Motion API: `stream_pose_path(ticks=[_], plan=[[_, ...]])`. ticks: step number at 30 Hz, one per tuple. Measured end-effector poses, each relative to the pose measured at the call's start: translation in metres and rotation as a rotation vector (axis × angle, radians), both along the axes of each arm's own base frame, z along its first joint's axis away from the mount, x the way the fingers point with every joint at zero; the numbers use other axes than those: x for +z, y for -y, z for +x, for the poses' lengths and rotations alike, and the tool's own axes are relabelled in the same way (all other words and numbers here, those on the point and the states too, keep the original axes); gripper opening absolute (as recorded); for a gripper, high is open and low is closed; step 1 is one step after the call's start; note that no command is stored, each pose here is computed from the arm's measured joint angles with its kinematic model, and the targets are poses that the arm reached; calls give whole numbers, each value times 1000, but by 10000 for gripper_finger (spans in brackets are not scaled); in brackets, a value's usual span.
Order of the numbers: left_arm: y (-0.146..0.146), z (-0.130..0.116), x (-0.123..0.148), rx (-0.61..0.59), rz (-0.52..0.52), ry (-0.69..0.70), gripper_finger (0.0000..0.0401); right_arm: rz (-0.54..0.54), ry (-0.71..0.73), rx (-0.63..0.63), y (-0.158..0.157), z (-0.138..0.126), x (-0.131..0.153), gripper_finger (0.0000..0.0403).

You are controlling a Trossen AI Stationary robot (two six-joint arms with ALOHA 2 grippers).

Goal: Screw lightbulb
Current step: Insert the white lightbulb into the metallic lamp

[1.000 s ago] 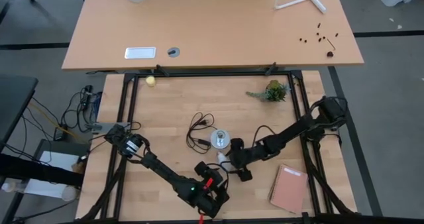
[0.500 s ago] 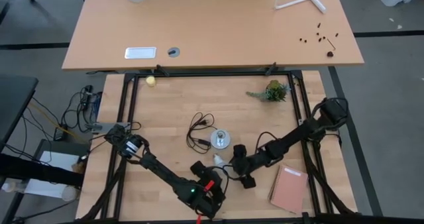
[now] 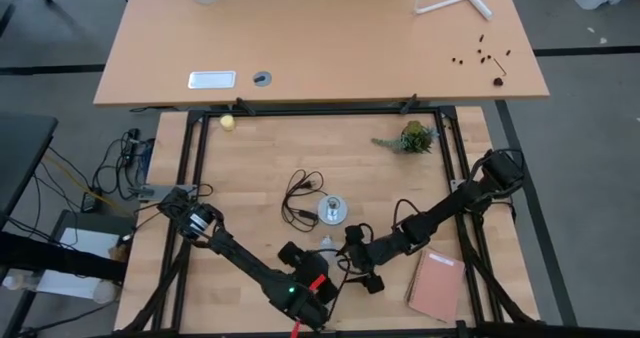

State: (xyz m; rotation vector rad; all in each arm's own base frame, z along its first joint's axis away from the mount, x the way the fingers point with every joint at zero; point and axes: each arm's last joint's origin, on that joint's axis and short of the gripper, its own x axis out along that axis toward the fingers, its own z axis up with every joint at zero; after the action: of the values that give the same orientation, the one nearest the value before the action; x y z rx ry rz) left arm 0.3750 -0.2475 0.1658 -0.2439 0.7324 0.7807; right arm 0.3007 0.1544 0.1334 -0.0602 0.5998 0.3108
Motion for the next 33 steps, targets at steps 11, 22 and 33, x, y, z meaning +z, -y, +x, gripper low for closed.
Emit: stream_pose_path(ticks=[11,22,33], plan=[[1,3,5,7,-37,9,282,-62,-13,-19,15,5,-3,372],[-4,11,5,-10,-49,16,282,-92,-15,-11,20,13,-21,372],[-18,20,-5,25,-65,-15,309,-70,-20,-15,20,14,-22,372]])
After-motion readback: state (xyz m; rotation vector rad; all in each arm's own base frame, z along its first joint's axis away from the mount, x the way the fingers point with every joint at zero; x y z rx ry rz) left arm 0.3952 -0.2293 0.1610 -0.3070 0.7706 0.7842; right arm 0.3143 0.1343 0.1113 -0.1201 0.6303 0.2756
